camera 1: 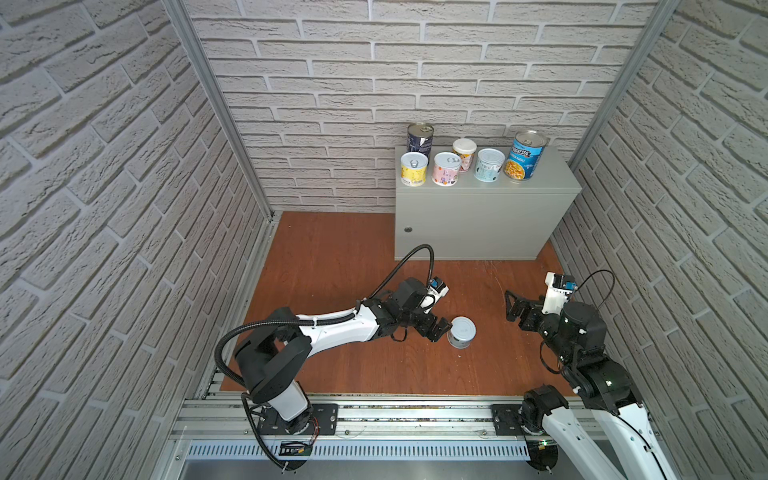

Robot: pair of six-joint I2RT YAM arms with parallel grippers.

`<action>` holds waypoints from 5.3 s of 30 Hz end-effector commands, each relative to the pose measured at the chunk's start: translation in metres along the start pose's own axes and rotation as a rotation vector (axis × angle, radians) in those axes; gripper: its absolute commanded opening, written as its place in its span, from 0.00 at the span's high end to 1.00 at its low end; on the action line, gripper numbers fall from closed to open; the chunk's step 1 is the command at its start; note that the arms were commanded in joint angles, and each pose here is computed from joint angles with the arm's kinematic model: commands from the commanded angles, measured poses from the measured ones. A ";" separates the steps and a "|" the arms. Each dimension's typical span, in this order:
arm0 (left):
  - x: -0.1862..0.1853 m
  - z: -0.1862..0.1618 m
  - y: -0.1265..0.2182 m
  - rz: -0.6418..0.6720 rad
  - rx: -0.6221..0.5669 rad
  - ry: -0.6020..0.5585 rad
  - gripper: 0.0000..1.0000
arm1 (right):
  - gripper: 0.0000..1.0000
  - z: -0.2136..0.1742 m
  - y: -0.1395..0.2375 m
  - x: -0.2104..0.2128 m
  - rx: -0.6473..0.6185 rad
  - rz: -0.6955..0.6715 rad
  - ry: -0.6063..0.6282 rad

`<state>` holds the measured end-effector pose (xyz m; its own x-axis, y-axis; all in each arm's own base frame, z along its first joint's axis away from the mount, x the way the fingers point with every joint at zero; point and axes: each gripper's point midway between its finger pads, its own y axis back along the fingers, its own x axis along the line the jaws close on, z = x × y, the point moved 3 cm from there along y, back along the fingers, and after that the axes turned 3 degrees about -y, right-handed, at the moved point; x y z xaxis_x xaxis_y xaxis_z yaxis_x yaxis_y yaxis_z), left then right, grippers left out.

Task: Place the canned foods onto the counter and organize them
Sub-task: 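Open the right gripper and withdraw it while the left gripper moves toward the floor can, then lower the left gripper over the white-lidded can and close on it, then lift the can with the left gripper while the right gripper reaches toward it, then close the right gripper on the can held by the left gripper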

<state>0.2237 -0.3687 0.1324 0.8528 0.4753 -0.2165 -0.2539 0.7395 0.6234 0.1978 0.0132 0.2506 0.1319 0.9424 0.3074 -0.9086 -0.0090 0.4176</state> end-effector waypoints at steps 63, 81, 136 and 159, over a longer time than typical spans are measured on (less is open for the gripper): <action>0.002 0.028 -0.084 -0.089 0.068 0.146 0.47 | 0.01 -0.025 -0.003 -0.014 0.073 -0.058 -0.040; 0.052 0.028 -0.037 -0.040 0.045 0.279 0.51 | 0.02 -0.034 -0.012 0.025 0.109 0.220 0.039; 0.048 0.072 0.117 -0.152 -0.126 0.515 0.52 | 0.00 -0.072 -0.056 0.206 0.050 0.732 0.514; 0.019 0.079 0.125 -0.254 -0.157 0.477 0.52 | 0.01 -0.065 -0.064 0.215 0.059 0.706 0.593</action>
<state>0.2466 -0.3007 0.2263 0.5117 0.5070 -0.6936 -0.1414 0.8460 0.5142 0.2550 0.2352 0.2202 -0.6812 0.7305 0.0478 -0.6632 -0.6434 0.3824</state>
